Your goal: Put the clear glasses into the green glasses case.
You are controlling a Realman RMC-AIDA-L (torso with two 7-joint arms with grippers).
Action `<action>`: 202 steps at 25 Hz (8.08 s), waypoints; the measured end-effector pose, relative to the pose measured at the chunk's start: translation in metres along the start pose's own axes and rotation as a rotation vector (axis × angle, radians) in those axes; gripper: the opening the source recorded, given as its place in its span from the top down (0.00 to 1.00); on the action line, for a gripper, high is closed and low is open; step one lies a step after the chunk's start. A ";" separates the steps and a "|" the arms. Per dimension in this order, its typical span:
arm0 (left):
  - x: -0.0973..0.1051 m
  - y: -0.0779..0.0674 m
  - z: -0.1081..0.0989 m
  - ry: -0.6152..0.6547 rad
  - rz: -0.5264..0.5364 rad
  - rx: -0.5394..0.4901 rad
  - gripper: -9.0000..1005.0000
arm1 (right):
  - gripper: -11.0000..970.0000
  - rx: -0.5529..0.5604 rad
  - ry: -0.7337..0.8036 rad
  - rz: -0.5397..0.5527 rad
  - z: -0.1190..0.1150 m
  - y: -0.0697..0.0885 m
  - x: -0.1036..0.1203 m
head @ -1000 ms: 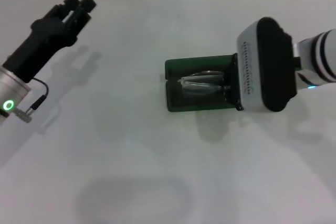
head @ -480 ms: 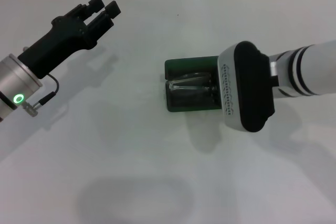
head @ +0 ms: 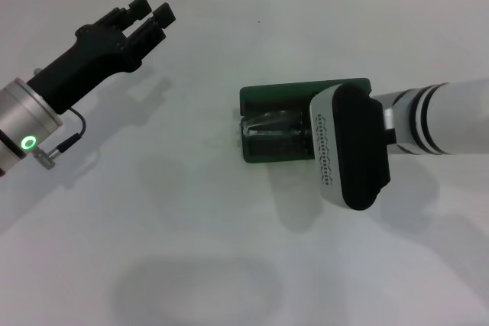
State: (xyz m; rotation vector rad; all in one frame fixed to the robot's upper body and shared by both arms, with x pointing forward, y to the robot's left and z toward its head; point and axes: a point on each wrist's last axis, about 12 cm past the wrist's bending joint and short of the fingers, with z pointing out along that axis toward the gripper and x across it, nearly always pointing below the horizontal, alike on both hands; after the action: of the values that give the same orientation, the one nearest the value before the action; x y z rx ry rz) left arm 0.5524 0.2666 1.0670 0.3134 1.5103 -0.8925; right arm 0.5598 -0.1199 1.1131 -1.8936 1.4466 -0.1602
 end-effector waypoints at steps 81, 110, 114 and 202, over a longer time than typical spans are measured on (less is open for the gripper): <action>0.001 0.003 0.001 0.008 -0.005 -0.025 0.47 | 0.53 -0.057 -0.048 0.164 -0.016 0.018 -0.003; -0.004 0.005 0.006 -0.011 0.004 -0.034 0.47 | 0.51 -0.176 -0.075 0.299 -0.041 0.007 -0.005; -0.003 0.006 0.002 -0.007 0.003 -0.043 0.47 | 0.51 -0.179 -0.128 0.320 -0.047 0.004 -0.009; 0.018 -0.061 0.001 0.150 0.221 0.473 0.28 | 0.22 0.038 -0.984 0.776 -0.091 0.065 0.131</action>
State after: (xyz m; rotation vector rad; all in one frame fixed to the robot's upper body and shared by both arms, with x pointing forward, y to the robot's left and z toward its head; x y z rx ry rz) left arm 0.5092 0.2202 1.0716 0.8917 1.3522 -1.0584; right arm 0.5094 -0.2839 1.0970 -0.9646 1.2868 0.9590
